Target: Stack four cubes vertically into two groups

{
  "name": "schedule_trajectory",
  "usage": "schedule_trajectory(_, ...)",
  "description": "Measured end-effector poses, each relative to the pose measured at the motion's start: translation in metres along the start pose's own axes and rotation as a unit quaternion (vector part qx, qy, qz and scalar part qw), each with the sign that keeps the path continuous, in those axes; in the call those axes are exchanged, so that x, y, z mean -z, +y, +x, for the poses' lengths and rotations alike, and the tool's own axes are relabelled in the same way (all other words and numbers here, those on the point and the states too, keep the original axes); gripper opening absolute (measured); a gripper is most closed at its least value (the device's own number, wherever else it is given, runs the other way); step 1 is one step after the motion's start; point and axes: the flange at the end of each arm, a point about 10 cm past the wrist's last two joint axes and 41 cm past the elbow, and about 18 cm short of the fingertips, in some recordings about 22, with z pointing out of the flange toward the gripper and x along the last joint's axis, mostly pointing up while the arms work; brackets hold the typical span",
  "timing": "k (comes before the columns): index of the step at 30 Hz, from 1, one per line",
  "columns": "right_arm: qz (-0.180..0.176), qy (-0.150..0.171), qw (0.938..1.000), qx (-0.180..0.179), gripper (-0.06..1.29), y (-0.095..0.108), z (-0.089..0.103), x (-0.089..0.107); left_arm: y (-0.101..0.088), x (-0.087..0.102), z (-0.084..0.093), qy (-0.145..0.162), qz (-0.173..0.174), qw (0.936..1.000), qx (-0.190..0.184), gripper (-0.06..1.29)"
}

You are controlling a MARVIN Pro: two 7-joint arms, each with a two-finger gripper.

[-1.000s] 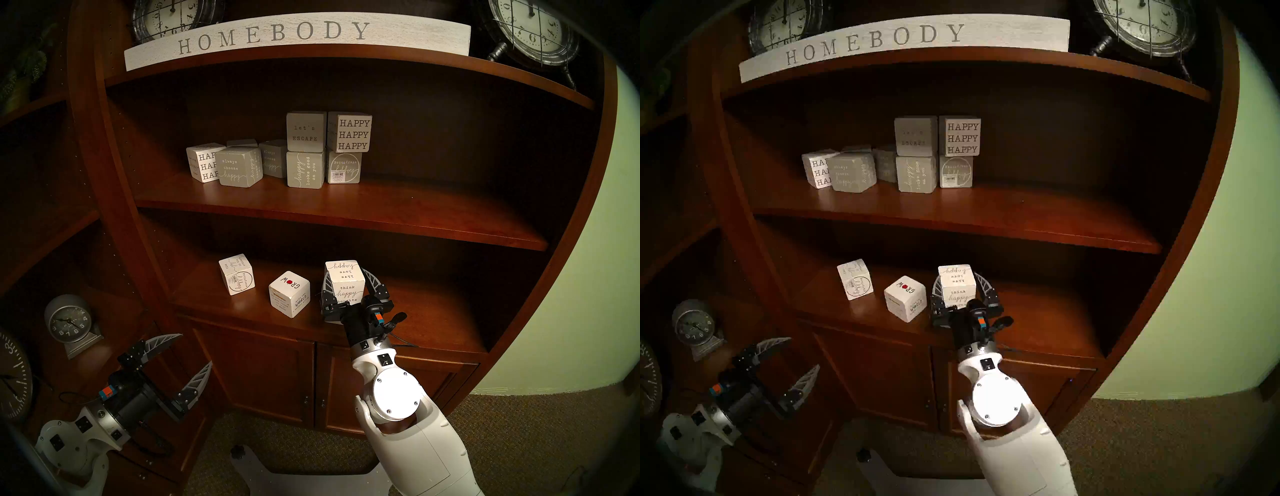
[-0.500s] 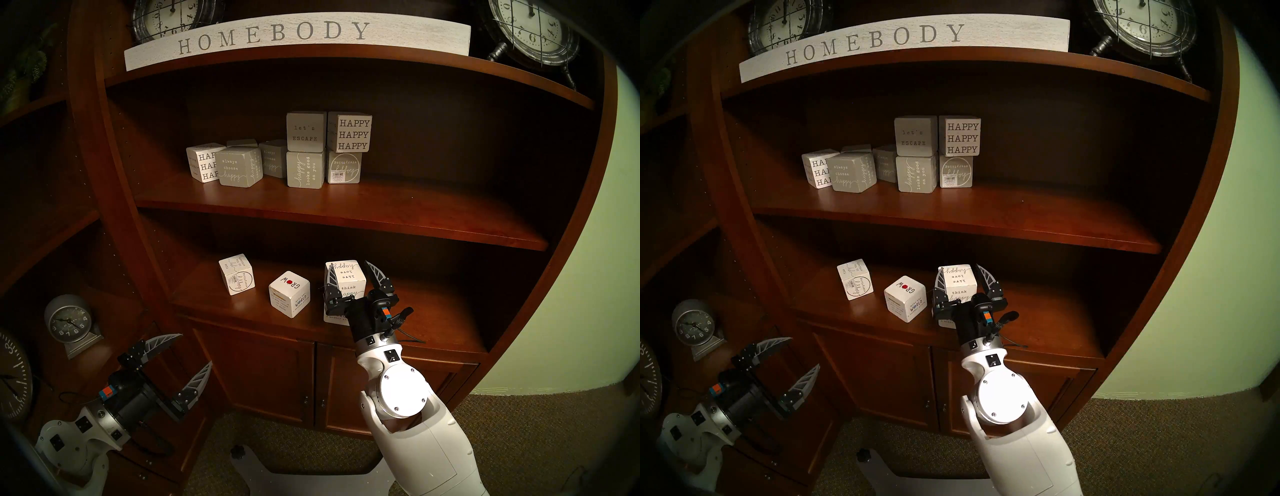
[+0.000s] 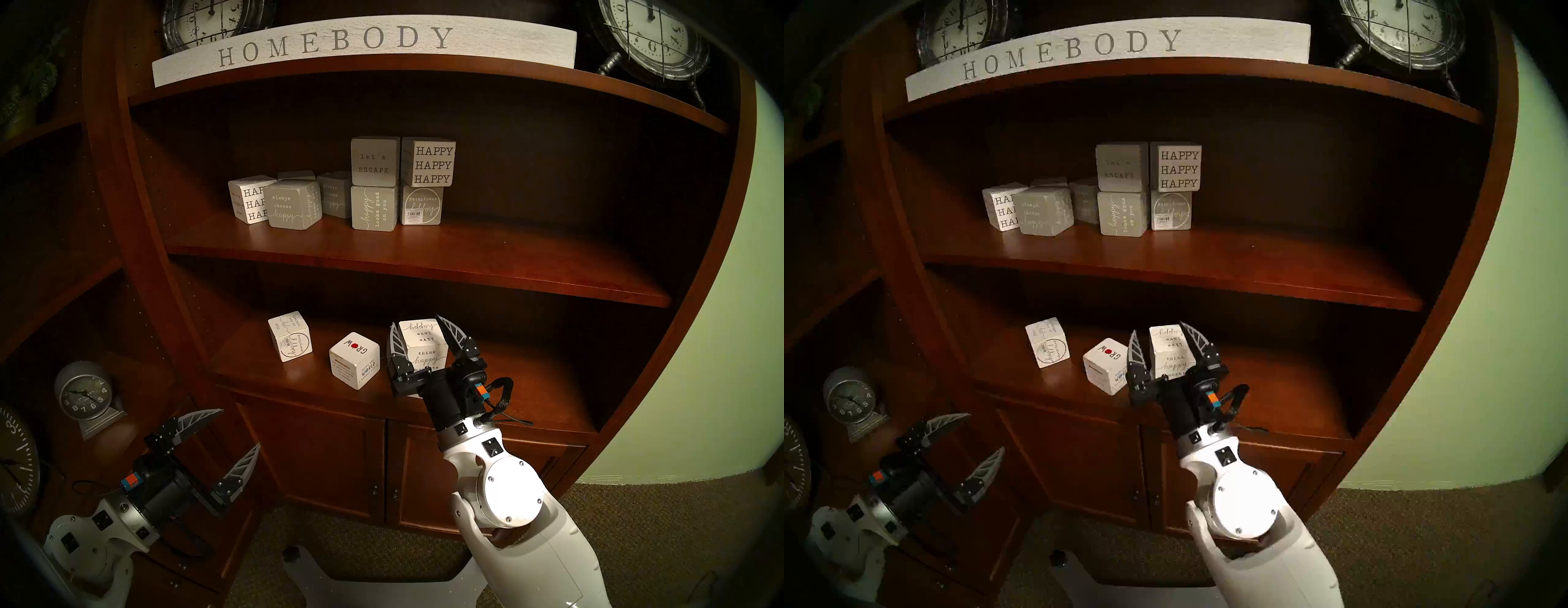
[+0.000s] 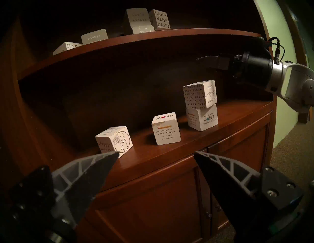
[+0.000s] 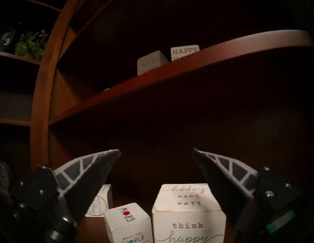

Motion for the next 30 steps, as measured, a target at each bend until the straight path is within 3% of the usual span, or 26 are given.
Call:
schedule_trajectory(5,0.052,-0.015,0.9984,0.016,1.19,0.001,-0.002,0.019,0.000,0.000,0.000,0.000,0.000,1.0000,0.000,1.21)
schedule_trajectory(8,0.079,-0.030,0.9957,0.039,1.19,0.013,-0.008,0.030,0.000,0.000,0.000,0.000,0.000,1.0000,0.000,1.21)
schedule_trajectory(16,0.147,-0.063,0.9833,0.087,1.19,0.038,-0.018,0.056,0.000,0.000,-0.001,0.000,0.000,1.0000,0.000,1.21)
schedule_trajectory(20,0.196,-0.076,0.9727,0.099,1.19,0.038,-0.022,0.073,0.000,0.000,-0.001,-0.001,0.000,1.0000,0.000,1.21)
schedule_trajectory(30,0.324,-0.106,0.9340,0.108,1.19,0.038,-0.032,0.120,-0.001,0.000,-0.001,0.000,0.000,1.0000,0.000,1.21)
